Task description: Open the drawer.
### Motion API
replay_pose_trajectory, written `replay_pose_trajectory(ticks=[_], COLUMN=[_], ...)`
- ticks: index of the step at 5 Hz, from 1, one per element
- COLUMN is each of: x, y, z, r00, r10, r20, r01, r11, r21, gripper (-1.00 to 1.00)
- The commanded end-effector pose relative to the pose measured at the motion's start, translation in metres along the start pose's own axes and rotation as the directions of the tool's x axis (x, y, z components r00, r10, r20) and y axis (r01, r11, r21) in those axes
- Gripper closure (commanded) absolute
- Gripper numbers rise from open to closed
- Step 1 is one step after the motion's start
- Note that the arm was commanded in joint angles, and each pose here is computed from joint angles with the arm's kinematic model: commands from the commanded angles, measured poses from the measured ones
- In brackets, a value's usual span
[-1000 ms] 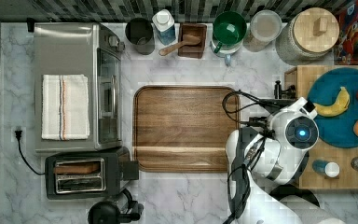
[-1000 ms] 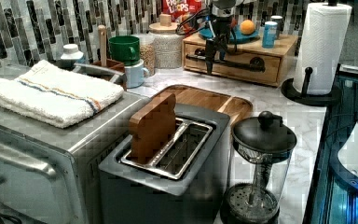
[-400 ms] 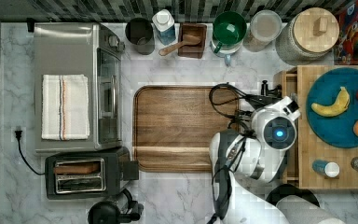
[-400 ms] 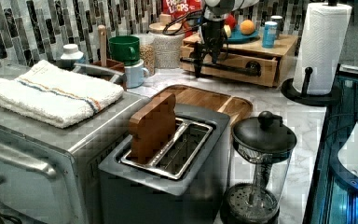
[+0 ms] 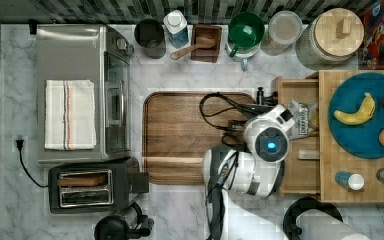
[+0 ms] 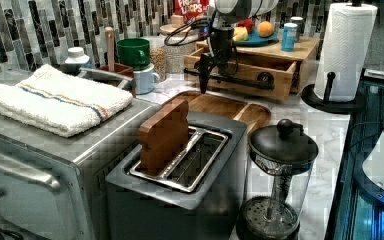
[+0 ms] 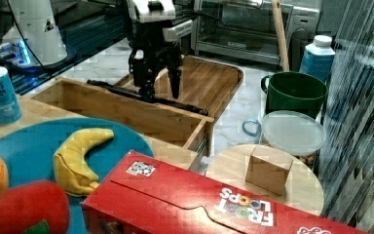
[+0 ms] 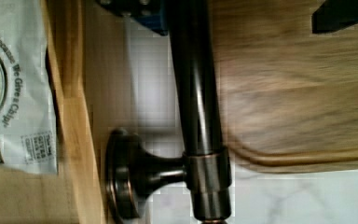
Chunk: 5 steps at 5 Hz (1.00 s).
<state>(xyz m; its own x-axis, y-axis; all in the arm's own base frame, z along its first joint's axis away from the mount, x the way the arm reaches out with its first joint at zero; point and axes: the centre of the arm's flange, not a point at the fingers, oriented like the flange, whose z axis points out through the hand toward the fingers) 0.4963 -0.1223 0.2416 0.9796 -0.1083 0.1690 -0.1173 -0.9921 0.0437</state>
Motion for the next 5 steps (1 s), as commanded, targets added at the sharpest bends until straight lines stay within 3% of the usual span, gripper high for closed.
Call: replay_pose_trajectory(ticks=[1,3,4,5], x=[-0.038,-0.028,-0.027,-0.027], y=[-0.157,-0.15,-0.145,-0.145], z=[-0.024,-0.017,-0.027,-0.027], r00=[0.99,0.991,0.992,0.992], r10=[-0.103,-0.104,-0.125,-0.125], r20=[0.093,0.084,0.03,0.03], r01=[0.099,0.098,0.122,0.122], r11=[0.994,0.993,0.989,0.989], r21=[0.051,0.069,0.08,0.08], gripper=[-1.0,-1.0,-1.0,-1.0])
